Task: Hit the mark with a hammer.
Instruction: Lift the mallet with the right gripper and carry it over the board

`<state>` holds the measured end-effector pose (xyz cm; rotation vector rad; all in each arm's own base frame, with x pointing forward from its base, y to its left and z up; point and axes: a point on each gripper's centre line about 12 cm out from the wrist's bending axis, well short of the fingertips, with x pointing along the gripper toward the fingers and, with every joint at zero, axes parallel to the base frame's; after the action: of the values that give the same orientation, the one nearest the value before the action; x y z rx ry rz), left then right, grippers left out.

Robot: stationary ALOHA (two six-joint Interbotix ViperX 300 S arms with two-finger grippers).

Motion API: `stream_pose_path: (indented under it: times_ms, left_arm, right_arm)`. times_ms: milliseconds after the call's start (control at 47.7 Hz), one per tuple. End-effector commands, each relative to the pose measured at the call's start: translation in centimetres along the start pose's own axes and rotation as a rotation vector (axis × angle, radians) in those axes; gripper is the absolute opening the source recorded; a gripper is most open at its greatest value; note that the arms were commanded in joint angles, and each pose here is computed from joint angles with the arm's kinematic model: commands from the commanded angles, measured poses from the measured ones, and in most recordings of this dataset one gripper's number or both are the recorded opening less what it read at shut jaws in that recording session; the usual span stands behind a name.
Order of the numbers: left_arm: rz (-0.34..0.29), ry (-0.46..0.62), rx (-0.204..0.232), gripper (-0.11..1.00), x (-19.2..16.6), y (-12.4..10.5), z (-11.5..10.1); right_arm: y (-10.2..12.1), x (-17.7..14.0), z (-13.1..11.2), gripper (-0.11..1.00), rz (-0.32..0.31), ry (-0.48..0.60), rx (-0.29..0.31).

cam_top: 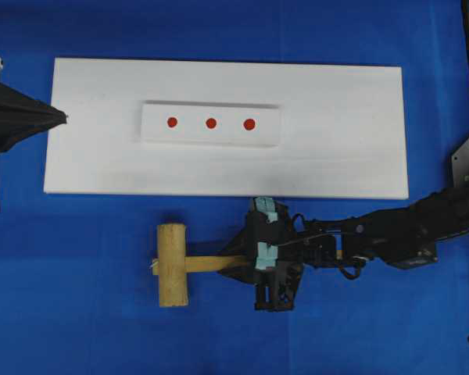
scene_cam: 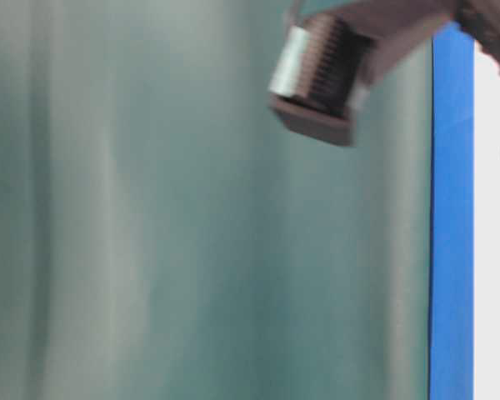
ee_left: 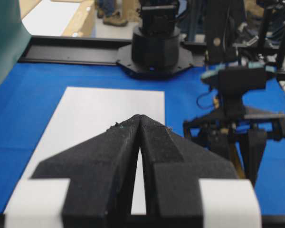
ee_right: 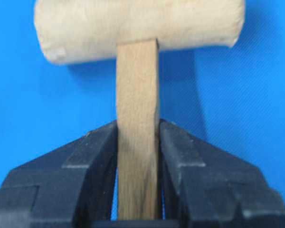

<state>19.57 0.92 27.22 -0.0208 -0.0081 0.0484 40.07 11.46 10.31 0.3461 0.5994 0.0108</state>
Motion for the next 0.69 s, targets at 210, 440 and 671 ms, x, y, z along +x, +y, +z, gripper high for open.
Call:
stream_pose_path:
  times_ms: [210,440,671]
  left_arm:
    - [0.003,-0.014,-0.003,0.00,0.1,0.1,0.5]
    - [0.003,-0.006,-0.008,0.00,0.1,0.1,0.4]
    - [0.003,0.006,-0.008,0.00,0.1,0.1,0.3]
  right_arm:
    - [0.4,-4.7,5.6,0.10,0.042,-0.133,-0.014]
    - [1.0,-8.5,8.5,0.10,0.079,-0.204,-0.060]
    - [0.4,-9.0,9.2,0.10,0.068,-0.218,-0.070]
